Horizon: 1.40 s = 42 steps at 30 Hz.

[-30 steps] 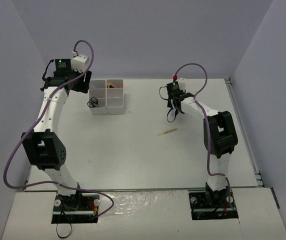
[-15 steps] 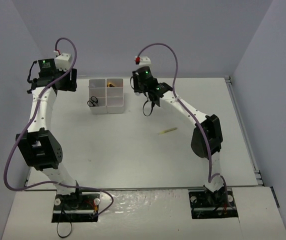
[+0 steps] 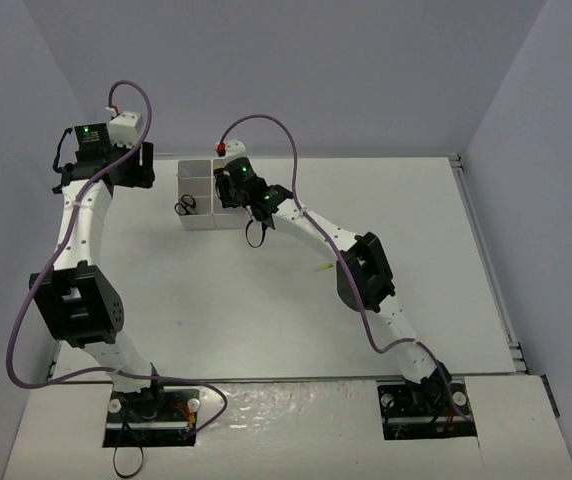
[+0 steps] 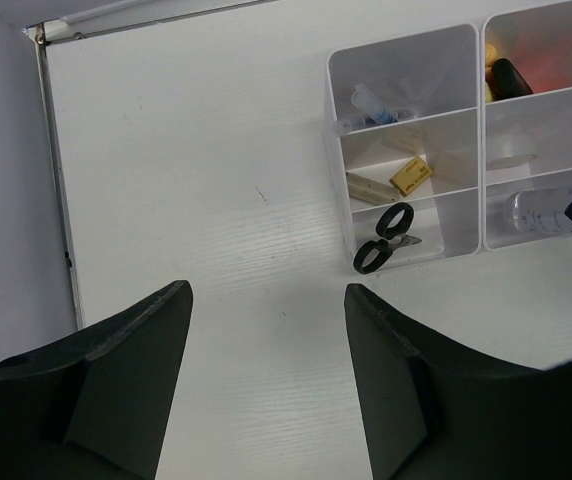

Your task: Sort the stationery into containers

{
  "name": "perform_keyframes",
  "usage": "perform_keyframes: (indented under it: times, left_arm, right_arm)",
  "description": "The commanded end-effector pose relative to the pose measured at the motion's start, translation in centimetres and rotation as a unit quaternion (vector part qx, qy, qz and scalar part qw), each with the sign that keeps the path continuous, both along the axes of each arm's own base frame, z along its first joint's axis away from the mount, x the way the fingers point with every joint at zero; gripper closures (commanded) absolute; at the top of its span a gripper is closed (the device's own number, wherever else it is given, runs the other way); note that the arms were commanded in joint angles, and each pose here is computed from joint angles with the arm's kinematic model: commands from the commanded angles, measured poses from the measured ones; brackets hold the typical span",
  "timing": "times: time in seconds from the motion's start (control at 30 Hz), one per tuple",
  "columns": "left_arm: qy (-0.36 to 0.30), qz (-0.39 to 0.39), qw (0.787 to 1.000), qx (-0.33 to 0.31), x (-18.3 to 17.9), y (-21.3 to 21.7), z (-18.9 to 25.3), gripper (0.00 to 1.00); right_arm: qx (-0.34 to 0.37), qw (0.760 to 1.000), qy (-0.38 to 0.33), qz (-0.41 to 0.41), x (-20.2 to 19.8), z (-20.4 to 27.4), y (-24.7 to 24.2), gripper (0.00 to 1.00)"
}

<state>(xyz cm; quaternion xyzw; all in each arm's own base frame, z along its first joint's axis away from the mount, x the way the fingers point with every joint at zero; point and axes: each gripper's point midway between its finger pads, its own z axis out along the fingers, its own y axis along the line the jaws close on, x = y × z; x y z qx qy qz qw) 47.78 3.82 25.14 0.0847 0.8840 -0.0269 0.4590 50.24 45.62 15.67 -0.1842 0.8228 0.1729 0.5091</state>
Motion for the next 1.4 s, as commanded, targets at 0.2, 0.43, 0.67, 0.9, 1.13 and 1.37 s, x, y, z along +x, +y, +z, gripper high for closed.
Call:
perform_keyframes:
  times: [0.2,0.43,0.67,0.9,1.13,1.37]
  left_arm:
    - [-0.074,-0.002,0.997,-0.007,0.0,-0.1,5.0,0.41]
    - [-0.075,-0.008,0.997,-0.009,-0.2,-0.1,5.2,0.41]
    - [-0.077,-0.020,0.997,-0.026,-0.1,-0.9,5.8,0.41]
    - [-0.077,-0.076,0.994,-0.031,-0.3,-4.5,7.0,0.41]
    - [-0.080,-0.254,0.961,0.070,-2.8,-18.6,8.2,0.41]
    - [-0.026,-0.470,0.878,0.084,-8.7,-37.0,1.5,0.36]
  right_arm:
    - [0.048,0.997,-0.056,-0.021,2.2,3.5,0.4,1.00]
    - [0.046,0.998,-0.050,-0.002,0.8,4.2,0.2,0.38]
    - [0.084,0.991,-0.107,-0.004,-1.7,14.8,-2.7,0.32]
    - [0.123,0.980,-0.142,-0.067,-5.6,23.5,-12.7,0.30]
    - [0.111,0.960,-0.051,-0.251,-7.1,18.2,-30.2,0.29]
    - [0.121,0.905,0.077,-0.401,-10.8,7.7,-46.8,0.30]
